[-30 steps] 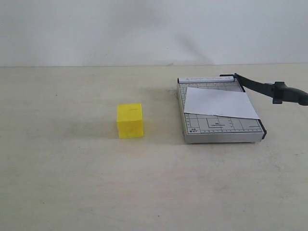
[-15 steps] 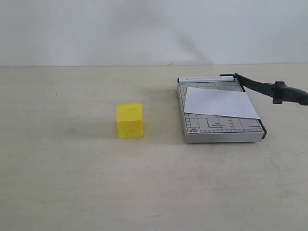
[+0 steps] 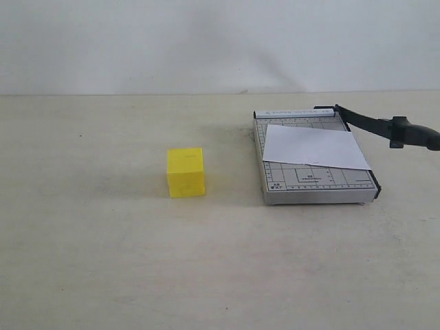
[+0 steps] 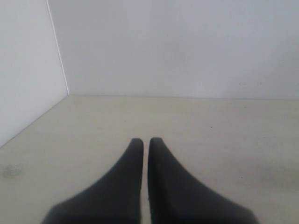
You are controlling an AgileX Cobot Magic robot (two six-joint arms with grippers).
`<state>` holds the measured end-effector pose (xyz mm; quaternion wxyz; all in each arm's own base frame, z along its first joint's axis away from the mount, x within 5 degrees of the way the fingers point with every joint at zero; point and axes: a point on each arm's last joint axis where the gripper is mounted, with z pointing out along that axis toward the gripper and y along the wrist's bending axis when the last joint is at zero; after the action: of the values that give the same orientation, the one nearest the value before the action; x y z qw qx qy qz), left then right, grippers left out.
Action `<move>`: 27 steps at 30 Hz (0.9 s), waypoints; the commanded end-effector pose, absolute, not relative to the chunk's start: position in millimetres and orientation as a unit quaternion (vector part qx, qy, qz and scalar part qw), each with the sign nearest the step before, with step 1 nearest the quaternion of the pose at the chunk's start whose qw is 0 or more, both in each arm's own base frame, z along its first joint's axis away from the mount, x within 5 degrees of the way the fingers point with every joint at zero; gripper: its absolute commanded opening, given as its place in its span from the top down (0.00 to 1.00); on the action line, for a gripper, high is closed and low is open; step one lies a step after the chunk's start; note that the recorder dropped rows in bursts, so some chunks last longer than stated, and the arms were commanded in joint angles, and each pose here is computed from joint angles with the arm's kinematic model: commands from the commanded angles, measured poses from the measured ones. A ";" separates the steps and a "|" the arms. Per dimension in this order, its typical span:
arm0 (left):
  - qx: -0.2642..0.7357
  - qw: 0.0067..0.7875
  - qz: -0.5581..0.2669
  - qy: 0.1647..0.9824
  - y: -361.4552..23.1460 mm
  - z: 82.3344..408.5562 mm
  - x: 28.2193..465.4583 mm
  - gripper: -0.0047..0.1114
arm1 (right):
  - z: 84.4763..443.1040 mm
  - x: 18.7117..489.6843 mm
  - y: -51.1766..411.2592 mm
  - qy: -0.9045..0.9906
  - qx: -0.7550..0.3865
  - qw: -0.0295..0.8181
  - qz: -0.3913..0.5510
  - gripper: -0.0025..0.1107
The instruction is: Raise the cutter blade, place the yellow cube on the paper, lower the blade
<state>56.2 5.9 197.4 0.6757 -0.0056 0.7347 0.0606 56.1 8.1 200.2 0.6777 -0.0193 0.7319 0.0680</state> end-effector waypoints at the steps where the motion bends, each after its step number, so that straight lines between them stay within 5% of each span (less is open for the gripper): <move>1: -0.007 0.680 0.061 0.730 6.0 199.2 56.0 0.92 | 200.3 55.8 7.8 0.726 -0.016 0.684 0.070 0.97; 27: -0.045 0.688 0.017 0.724 4.9 200.4 56.1 0.92 | 200.7 55.8 7.7 0.725 -0.016 0.685 0.070 0.97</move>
<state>56.3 5.7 197.5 0.6765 -0.0101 0.7343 0.0552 56.1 7.9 200.9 0.6807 -0.0181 0.7291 0.0684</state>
